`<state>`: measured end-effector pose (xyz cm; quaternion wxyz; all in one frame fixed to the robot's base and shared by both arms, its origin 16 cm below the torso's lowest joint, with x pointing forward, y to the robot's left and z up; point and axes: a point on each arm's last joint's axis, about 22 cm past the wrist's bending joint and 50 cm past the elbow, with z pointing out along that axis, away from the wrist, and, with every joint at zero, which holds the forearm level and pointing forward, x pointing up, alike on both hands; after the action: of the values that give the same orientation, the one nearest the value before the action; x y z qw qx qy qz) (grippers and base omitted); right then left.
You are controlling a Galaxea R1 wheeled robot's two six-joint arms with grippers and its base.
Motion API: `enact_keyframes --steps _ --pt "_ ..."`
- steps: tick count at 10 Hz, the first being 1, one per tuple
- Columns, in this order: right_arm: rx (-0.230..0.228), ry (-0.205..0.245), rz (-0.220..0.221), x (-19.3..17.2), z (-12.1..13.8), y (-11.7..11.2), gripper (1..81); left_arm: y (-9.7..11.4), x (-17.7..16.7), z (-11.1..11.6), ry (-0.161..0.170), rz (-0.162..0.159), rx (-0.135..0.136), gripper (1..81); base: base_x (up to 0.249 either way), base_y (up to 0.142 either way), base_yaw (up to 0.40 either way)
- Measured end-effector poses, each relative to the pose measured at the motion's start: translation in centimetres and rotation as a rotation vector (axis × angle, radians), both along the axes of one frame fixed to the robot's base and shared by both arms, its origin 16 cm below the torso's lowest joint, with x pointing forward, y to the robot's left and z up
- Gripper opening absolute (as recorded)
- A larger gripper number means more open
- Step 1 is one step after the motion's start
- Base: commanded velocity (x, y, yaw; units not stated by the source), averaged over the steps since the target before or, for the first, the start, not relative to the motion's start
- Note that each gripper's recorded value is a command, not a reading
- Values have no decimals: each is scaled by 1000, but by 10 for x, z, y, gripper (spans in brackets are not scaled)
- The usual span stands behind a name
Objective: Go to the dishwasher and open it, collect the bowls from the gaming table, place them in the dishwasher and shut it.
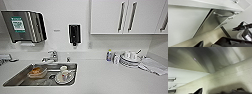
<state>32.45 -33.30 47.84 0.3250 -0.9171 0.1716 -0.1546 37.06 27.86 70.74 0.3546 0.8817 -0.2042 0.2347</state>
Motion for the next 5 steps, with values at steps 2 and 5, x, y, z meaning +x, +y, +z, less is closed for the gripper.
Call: enact_keyframes --steps 2,5 --pt "9 -18 -1 3 18 -4 811 0 3 2 -11 -3 1 811 0 0 0" --pt "27 -20 -41 14 50 -19 811 -8 9 14 -61 -29 -7 811 0 0 0"
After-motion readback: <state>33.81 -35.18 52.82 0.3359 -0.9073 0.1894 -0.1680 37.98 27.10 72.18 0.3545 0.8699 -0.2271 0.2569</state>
